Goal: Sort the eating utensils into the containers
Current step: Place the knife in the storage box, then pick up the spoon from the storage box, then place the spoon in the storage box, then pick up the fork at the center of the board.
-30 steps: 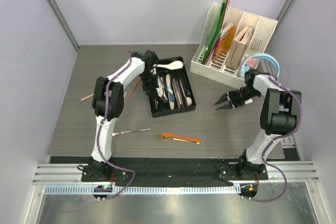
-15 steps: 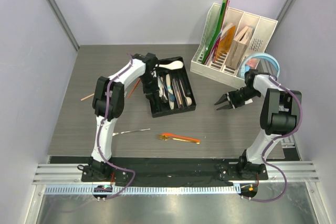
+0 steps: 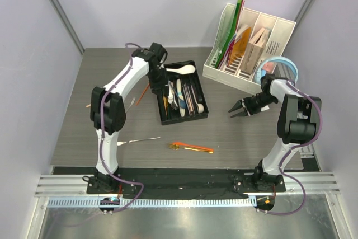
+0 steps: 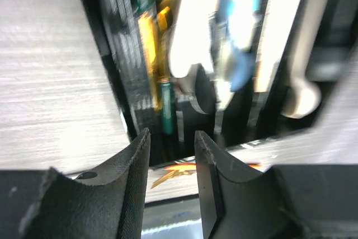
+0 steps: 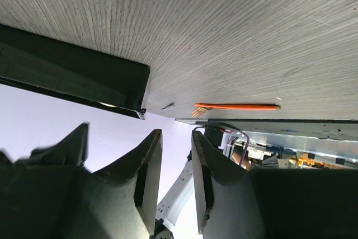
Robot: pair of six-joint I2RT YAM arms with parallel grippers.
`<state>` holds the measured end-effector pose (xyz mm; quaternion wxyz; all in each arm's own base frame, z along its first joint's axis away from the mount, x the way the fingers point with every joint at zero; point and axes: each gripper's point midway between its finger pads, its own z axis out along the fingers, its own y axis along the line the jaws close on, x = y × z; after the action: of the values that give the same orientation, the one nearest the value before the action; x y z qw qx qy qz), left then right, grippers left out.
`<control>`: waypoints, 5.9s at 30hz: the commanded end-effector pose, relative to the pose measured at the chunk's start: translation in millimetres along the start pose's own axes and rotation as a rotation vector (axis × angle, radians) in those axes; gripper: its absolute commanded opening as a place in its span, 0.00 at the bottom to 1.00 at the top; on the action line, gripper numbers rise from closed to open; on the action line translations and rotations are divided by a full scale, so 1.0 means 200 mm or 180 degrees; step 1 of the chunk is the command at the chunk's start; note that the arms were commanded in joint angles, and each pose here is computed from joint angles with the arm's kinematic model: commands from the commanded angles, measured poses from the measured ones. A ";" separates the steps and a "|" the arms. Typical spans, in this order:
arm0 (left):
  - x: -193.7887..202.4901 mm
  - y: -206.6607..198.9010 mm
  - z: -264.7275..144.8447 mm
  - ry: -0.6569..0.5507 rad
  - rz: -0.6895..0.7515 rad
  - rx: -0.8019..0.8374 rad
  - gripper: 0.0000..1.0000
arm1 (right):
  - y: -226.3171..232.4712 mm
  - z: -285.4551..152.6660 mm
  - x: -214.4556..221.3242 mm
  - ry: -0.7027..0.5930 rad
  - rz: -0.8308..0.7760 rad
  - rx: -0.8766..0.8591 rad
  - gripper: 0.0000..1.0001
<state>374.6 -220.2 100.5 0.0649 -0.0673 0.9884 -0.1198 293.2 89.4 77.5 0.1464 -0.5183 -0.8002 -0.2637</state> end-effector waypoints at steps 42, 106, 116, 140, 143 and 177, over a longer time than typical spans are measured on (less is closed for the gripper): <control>-0.15 -0.33 0.38 0.0101 0.0226 0.0463 0.21 | -0.09 0.04 0.02 0.0202 -0.0016 0.0245 0.32; -0.11 -0.27 0.10 -0.0085 0.0530 0.0302 0.00 | -0.16 0.08 0.02 0.0243 0.0027 0.0365 0.32; -0.09 -0.19 0.18 0.0041 0.0520 0.0169 0.00 | -0.16 0.08 0.02 0.0227 0.0007 0.0343 0.32; -0.19 -0.25 -0.06 -0.0323 0.0492 0.0365 0.31 | -0.15 0.09 0.01 0.0229 0.0030 0.0349 0.32; -0.08 -0.20 -0.15 -0.0254 0.0493 0.0359 0.31 | -0.13 0.07 0.00 0.0191 -0.0022 0.0310 0.32; 0.86 0.25 -0.14 0.0487 0.1595 -0.0412 0.33 | -0.14 -0.01 0.03 -0.0070 -0.0929 0.0579 0.33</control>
<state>186.8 -170.0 91.5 -0.0122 0.1311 0.9905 -0.0403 260.6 84.4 57.9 0.1845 -0.4162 -0.8687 -0.1955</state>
